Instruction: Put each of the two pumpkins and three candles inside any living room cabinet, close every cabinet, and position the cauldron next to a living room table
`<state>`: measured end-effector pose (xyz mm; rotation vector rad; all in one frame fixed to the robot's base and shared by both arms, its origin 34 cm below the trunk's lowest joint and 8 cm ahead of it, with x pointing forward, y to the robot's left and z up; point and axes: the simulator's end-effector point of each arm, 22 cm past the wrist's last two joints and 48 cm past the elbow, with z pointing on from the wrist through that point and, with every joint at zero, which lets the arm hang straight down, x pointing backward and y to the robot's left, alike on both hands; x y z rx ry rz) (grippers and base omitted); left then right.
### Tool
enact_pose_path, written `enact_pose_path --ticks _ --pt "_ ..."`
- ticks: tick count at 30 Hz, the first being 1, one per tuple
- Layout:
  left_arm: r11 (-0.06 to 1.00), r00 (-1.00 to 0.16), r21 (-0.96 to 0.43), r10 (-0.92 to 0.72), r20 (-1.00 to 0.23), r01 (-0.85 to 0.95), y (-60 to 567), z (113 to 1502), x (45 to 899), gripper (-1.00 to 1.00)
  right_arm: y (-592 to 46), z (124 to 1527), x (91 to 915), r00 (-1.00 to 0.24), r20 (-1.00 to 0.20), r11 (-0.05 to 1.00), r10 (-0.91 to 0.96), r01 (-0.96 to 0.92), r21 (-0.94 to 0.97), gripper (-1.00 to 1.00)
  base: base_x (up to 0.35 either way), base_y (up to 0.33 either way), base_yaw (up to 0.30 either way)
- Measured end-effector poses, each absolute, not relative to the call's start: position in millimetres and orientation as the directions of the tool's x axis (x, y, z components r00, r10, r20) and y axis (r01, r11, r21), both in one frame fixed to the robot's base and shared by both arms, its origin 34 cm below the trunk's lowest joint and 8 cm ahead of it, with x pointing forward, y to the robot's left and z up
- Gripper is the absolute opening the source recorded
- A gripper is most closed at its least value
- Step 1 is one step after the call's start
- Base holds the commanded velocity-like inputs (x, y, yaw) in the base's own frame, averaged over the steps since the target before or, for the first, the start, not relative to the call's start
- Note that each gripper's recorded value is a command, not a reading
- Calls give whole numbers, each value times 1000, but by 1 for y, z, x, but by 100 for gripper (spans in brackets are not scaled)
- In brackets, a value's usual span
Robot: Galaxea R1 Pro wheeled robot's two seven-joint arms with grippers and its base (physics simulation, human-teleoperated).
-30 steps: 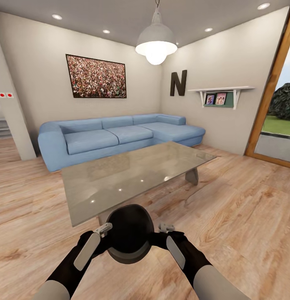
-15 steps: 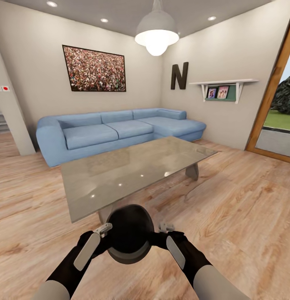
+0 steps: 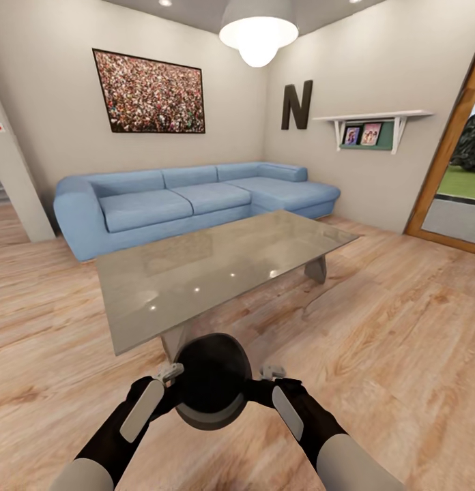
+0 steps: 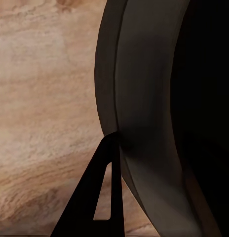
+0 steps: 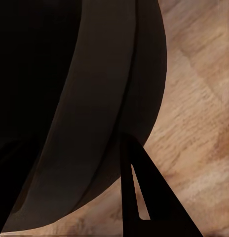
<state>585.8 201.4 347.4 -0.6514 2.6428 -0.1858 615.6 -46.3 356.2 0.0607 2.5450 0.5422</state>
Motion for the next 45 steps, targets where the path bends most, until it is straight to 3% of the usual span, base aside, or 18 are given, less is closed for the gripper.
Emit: enact_pose_path --ticks 15,35,39,45 --pt "872 -816 -233 -486 -313 -430 199 329 578 -100 -54 340 609 -879 -462 931 114 -68 358 -100 0 0 0" --pt "900 -830 -191 -435 -349 -391 210 346 587 -100 -48 345 612 -872 -462 913 160 -47 405 -100 0 0 0" --pt "867 -818 -227 -495 -292 -443 198 326 573 -100 -53 336 604 -887 -446 933 121 -52 357 -100 0 0 0" --pt "867 -809 -215 -497 -314 -449 202 336 579 -100 -49 341 607 -882 -455 923 123 -67 378 -100 0 0 0"
